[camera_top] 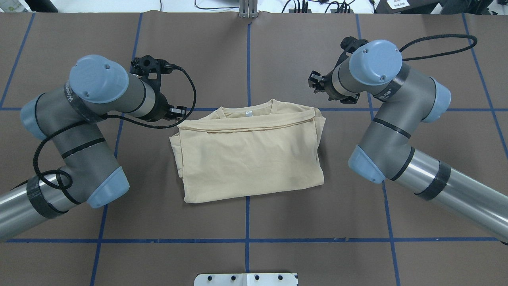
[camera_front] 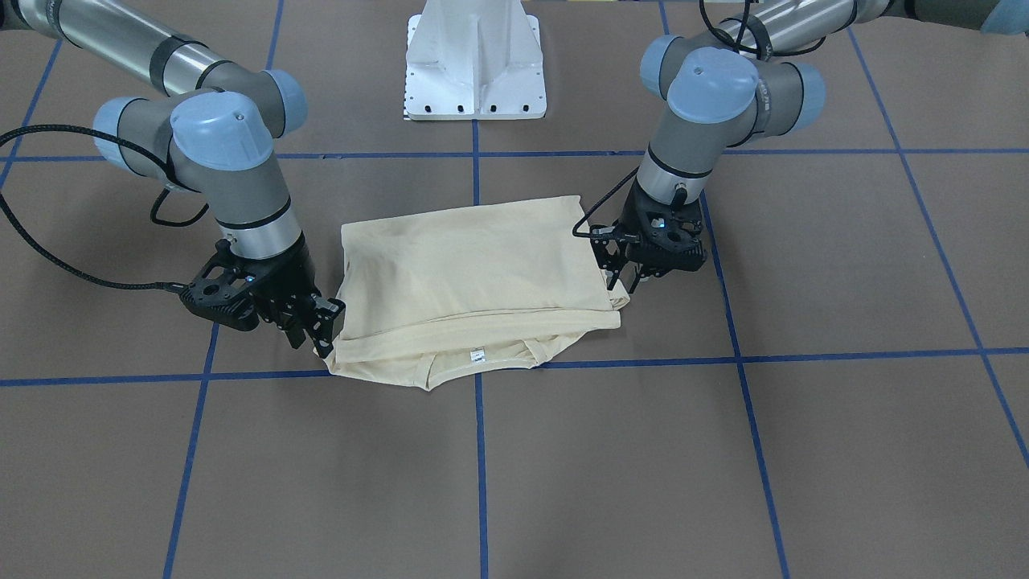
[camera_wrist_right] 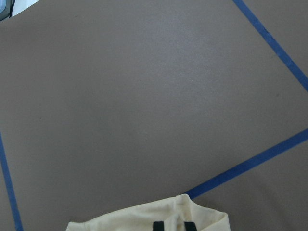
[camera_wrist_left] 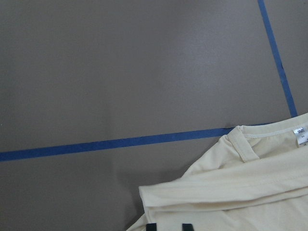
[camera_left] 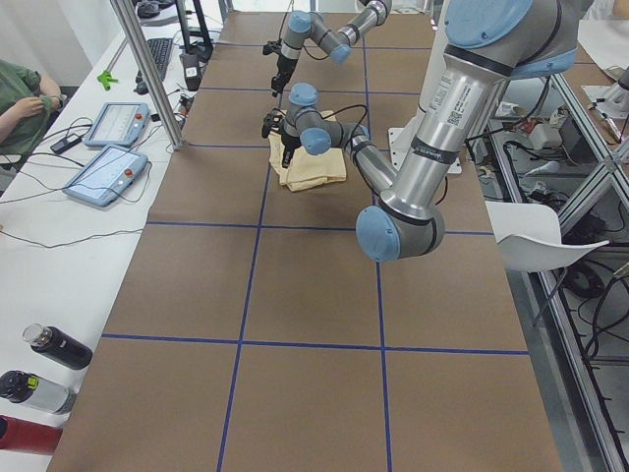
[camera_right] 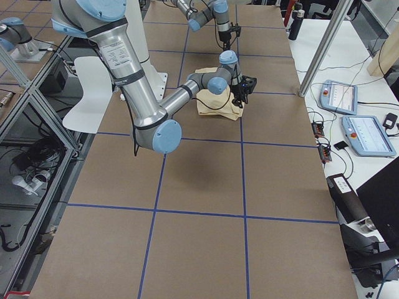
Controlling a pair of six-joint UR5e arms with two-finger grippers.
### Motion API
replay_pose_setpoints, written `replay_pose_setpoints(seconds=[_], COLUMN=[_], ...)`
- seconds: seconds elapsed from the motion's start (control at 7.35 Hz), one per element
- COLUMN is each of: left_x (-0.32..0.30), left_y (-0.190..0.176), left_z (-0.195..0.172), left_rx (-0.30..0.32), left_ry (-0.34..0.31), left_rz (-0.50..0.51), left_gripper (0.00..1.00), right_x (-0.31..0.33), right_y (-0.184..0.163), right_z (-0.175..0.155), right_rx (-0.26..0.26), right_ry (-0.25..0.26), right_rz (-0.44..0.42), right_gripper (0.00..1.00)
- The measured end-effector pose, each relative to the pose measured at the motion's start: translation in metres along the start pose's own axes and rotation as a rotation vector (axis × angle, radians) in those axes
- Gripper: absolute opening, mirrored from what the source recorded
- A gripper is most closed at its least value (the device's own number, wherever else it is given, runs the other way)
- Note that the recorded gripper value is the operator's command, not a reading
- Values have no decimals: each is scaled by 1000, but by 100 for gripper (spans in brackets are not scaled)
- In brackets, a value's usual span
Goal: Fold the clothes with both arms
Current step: 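Release the hem and raise both grippers away from the folded shirt, then grasp the folded shirt's edge with the left gripper and drag it farther away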
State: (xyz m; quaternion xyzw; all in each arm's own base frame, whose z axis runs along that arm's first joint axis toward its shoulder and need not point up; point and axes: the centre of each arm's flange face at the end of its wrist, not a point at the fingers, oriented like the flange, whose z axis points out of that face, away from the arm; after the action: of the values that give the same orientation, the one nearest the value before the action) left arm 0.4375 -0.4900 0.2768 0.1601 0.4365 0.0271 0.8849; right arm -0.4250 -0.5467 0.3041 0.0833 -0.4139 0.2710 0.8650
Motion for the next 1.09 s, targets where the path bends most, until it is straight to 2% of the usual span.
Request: replay_pose_setpoints(seconds=[0.27,0.41,0.68,0.82,1.09], left_x=[-6,-8,9,21,36], left_y=[7,22,89,125,163], left_z=[-1,-1,16,29,41], left_rx=[-7,-21,-94,-128,-157], left_ry=[4,11,52,84,118], left_rz=[45,47,8,-13,-28], left_gripper=[100,100,100,82,26], right_x=[5,13,27,30,33], right_y=[-22,-32,-41,-42,-43], right_z=[-3,-3,-1,1,2], right_rx=[-10,-22,-29,-29,-30], right_ry=[4,9,20,23,28], right_rz=[-24,-55,-92,-96,-102], right_gripper=[100,100,100,100,100])
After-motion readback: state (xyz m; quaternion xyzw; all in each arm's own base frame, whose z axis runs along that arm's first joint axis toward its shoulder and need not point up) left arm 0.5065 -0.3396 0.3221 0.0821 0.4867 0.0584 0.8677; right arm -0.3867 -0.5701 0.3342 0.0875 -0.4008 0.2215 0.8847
